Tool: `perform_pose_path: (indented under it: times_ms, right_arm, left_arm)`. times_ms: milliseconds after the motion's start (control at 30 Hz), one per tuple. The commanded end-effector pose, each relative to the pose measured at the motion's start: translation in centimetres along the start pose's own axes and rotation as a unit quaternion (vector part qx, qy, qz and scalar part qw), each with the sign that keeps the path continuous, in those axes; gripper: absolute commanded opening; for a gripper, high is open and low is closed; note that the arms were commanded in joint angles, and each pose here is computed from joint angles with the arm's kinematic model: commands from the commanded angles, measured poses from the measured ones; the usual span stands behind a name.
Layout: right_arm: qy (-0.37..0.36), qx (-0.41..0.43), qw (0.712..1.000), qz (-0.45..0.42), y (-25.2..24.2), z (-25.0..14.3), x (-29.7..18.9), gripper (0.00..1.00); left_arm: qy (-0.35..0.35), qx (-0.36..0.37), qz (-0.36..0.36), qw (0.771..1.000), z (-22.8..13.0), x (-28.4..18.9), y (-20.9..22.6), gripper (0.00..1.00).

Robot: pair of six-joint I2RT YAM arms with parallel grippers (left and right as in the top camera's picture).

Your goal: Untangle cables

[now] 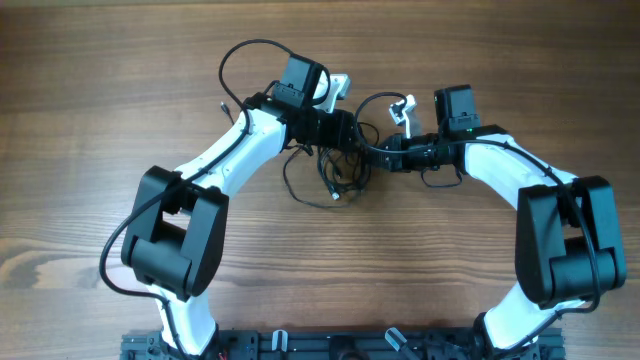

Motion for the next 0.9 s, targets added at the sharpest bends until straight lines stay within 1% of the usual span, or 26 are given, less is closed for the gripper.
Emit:
perform_pose_path:
  times_ms: [0,100,167,200,333,400,433,500,567,600,700,867]
  right_arm:
    - [0.003,-0.015,1.0,0.005,0.1,0.3,0.4,0.04]
    - [0.005,-0.015,1.0,0.01,0.3,0.3,0.4,0.04]
    - [0.005,-0.017,1.0,0.01,0.3,0.3,0.4,0.04]
    - [0.005,-0.02,1.0,0.01,0.3,0.3,0.4,0.04]
    - [0.005,-0.027,1.0,0.01,0.3,0.3,0.4,0.04]
    - [0.005,-0.027,1.0,0.01,0.3,0.3,0.4,0.04]
    - [0.005,-0.027,1.0,0.01,0.3,0.3,0.4,0.04]
    - [0.004,-0.027,1.0,0.01,0.2,0.3,0.4,0.04]
    - [0.0,-0.026,1.0,-0.002,-0.1,0.4,0.4,0.04]
    - [-0.003,-0.026,1.0,-0.011,-0.3,0.5,0.4,0.04]
    - [-0.016,-0.012,0.998,-0.068,-1.9,0.6,0.2,0.04]
    - [-0.042,0.02,0.986,-0.162,-4.4,1.0,-0.4,0.04]
  left_arm:
    - [-0.001,-0.014,0.019,1.0,0.2,0.9,1.0,0.43]
    - [-0.011,-0.009,0.041,0.999,0.6,0.9,1.6,0.45]
    - [-0.014,-0.008,0.042,0.999,0.7,0.9,1.6,0.55]
    - [-0.014,-0.008,0.041,0.999,0.7,0.9,1.6,0.57]
    - [-0.011,-0.005,0.04,0.999,0.6,1.2,1.3,0.58]
    - [-0.001,-0.007,0.038,0.999,0.1,2.1,1.4,0.58]
    - [0.005,-0.011,0.037,0.999,-0.2,2.5,1.4,0.54]
    - [0.019,-0.021,0.039,0.999,-1.0,3.5,1.8,0.36]
    - [0.029,-0.03,0.075,0.996,-1.5,3.3,3.2,0.09]
    - [0.03,-0.036,0.089,0.995,-1.6,2.8,3.8,0.04]
    - [0.041,-0.084,0.121,0.988,-2.3,-0.2,7.0,0.04]
    - [0.066,-0.169,0.148,0.972,-4.7,-4.2,11.7,0.04]
Point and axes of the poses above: each gripper's point midway between its finger pads, its own x axis out along the fingers, its own y axis along the line the jaws close on, z = x × y, the point moved 4 cm from there along -x, back along the fingers, and after that the axes turned 13 degrees about x, right-handed, at the moved point
